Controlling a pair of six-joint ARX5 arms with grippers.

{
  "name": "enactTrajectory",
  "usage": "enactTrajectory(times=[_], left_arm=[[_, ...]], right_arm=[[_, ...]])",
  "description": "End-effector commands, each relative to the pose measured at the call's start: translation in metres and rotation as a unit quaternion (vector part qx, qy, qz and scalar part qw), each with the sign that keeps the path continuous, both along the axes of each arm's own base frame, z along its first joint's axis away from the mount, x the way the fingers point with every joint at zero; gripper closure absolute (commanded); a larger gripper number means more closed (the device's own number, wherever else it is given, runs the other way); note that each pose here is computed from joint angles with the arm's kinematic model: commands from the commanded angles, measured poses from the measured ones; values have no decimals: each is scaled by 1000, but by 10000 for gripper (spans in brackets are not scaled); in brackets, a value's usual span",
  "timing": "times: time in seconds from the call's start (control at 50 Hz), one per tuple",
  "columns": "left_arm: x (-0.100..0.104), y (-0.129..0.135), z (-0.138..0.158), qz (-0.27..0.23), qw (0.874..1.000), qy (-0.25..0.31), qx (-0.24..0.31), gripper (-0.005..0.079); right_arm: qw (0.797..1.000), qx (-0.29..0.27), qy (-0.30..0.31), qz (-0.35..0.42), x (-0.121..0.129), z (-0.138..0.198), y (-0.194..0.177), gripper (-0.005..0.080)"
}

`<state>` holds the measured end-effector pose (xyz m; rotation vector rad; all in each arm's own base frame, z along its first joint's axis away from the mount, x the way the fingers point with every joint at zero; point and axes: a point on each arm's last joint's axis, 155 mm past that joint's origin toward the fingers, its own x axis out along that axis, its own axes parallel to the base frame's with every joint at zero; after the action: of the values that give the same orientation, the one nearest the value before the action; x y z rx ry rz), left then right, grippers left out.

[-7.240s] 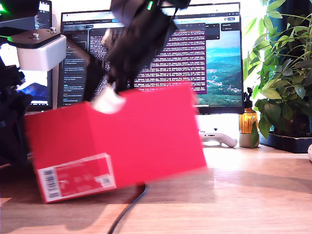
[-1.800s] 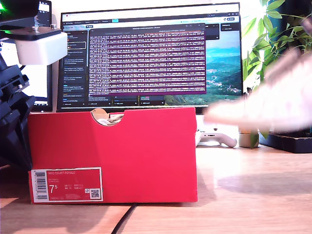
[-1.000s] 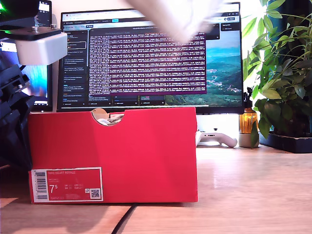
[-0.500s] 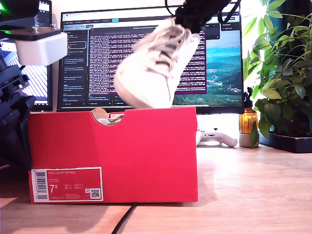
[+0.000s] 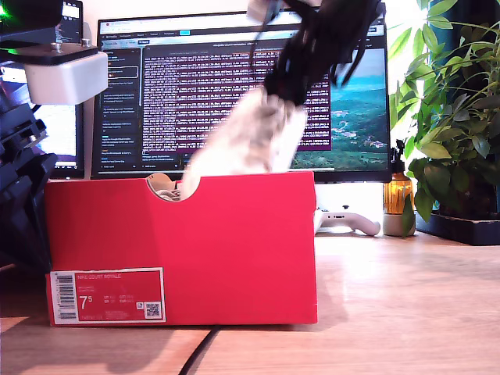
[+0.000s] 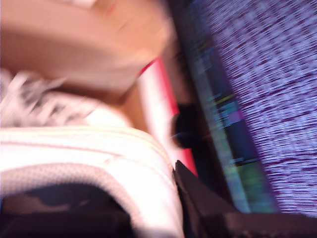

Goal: Pack the white shoes by picking the first shoe and placing it inside the red shoebox, left side, then picking and rotating the second shoe and placing it in the shoebox

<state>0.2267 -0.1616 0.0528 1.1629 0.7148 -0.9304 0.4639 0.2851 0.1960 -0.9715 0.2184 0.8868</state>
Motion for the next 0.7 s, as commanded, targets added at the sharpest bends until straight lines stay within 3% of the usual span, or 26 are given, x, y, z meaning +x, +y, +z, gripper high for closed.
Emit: enactTrajectory(times=[0.0, 0.3, 0.68], left_arm=[[2, -3, 4, 1, 1000, -3, -7, 759], [2, -3, 3, 0, 1000, -3, -8, 759], [-4, -11, 3, -13, 1000, 11, -24, 759]], right_arm=[[1000, 8, -13, 8, -1, 11, 7, 765], [997, -82, -5, 14, -1, -27, -6, 765], [995, -86, -52, -9, 15, -8, -9, 765]])
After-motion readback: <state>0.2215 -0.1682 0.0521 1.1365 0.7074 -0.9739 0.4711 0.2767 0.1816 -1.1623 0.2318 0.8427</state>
